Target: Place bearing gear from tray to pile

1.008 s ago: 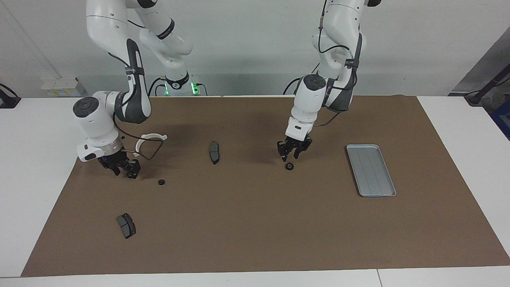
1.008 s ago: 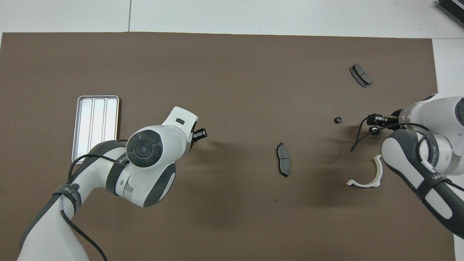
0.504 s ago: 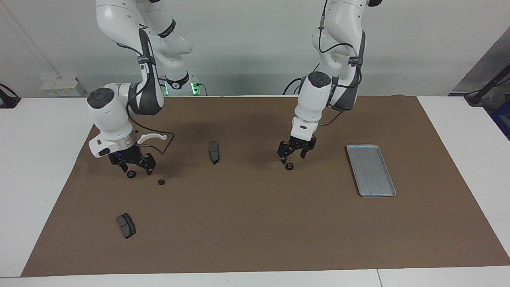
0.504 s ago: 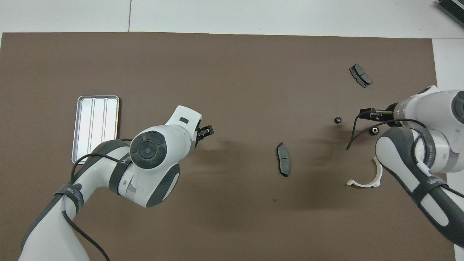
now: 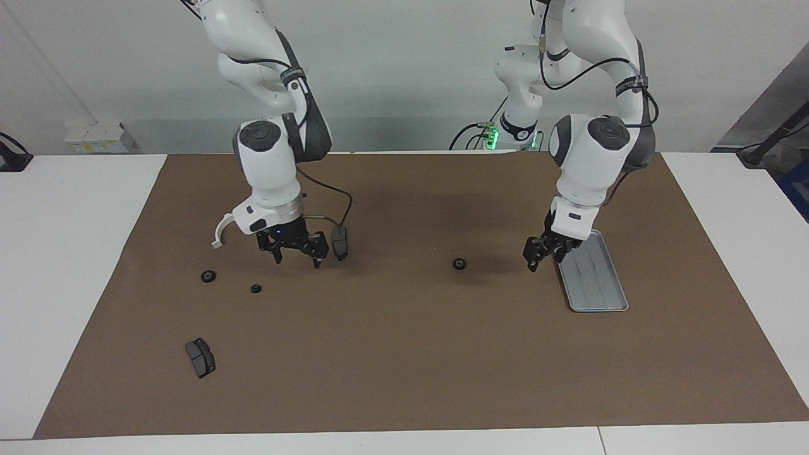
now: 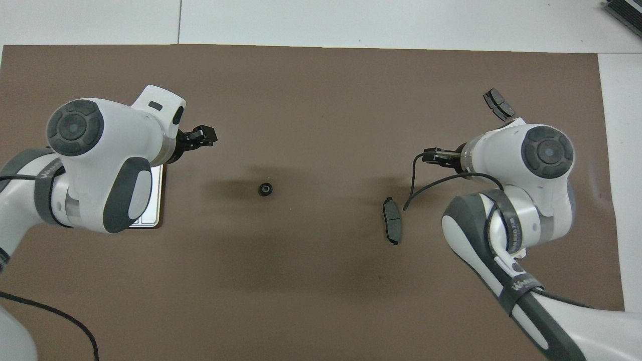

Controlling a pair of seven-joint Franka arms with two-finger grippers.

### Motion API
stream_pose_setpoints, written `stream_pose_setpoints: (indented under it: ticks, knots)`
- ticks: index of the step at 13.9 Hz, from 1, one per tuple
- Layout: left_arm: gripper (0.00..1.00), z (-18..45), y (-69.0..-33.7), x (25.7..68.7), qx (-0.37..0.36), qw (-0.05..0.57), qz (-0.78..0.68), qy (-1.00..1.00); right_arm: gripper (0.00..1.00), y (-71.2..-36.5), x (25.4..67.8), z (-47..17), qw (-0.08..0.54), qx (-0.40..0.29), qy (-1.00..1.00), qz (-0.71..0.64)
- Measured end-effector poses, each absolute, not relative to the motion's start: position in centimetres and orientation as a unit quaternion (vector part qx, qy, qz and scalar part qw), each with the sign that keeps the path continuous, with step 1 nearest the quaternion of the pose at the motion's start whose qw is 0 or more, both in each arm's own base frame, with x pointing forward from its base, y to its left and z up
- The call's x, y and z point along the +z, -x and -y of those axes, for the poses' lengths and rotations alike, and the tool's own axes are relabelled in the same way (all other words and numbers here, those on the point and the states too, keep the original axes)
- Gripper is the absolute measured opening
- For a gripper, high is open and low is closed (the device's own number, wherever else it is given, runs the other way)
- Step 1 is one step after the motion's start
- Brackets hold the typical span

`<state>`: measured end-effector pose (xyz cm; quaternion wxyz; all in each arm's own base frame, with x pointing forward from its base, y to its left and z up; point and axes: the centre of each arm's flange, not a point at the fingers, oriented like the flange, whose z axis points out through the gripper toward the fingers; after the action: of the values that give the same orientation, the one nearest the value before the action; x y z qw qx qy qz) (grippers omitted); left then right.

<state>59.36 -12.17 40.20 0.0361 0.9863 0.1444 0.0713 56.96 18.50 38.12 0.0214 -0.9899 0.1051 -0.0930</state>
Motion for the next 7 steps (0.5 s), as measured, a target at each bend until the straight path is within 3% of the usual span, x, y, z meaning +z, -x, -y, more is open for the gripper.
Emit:
stream_pose_setpoints:
  ticks: [5, 7]
  knots:
    - [0.02, 12.0, -58.7, 38.7, 0.065, 0.034, -0.144, -0.987, 1.0, -56.1, 39.6, -29.3, 0.042, -0.086, 0.988, -0.119]
    - [0.01, 11.8, -58.7, 38.5, 0.068, 0.035, -0.145, -0.986, 1.0, -56.5, 40.0, -32.2, 0.052, -0.088, 0.987, -0.122]
